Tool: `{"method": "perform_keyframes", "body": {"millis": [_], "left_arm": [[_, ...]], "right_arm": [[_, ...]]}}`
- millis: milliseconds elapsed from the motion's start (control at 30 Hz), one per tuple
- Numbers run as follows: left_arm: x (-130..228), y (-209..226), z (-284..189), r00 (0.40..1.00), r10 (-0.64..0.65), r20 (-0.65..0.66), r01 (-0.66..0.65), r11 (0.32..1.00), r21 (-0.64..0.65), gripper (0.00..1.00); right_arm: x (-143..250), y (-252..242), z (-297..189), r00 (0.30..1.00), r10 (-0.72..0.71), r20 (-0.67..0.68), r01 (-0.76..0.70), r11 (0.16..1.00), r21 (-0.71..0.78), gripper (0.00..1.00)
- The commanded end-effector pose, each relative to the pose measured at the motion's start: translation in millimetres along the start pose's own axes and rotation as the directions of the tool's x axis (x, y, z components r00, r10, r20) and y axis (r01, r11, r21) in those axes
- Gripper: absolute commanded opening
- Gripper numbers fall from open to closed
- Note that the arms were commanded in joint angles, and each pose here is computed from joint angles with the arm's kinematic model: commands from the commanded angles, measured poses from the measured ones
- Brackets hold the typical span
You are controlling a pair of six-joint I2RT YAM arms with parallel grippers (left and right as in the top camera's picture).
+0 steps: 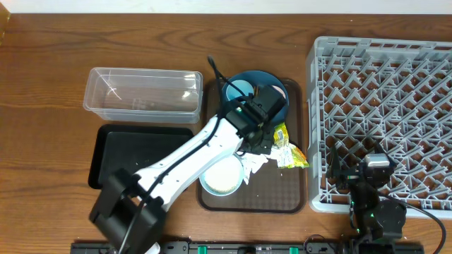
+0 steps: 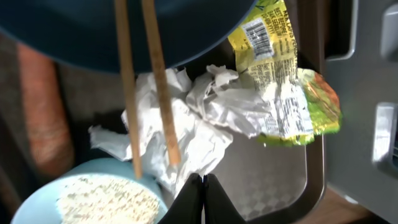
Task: Sort waste into correct bins and load items into the dishwasher rack
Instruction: 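Reach left gripper to the white tissues on the brown tray and grasp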
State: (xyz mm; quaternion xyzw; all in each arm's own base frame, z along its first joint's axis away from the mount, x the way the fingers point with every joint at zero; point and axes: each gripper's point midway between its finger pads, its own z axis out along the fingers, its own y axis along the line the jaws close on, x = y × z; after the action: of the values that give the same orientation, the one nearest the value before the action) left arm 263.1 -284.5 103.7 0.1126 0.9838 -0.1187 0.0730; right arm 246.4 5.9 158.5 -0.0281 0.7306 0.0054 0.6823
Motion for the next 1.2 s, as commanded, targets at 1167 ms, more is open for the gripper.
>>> {"method": "perform_keyframes", "body": {"millis": [1167], "left_arm": [[-11.8,52.3,32.0,0.998,-0.019,0.051,0.033,0.956,-0.293,0.07]], "right_arm": [[0.6,-2.1,-0.3,1.000,0.013,0.000,-0.013,1.000,0.010,0.99]]}}
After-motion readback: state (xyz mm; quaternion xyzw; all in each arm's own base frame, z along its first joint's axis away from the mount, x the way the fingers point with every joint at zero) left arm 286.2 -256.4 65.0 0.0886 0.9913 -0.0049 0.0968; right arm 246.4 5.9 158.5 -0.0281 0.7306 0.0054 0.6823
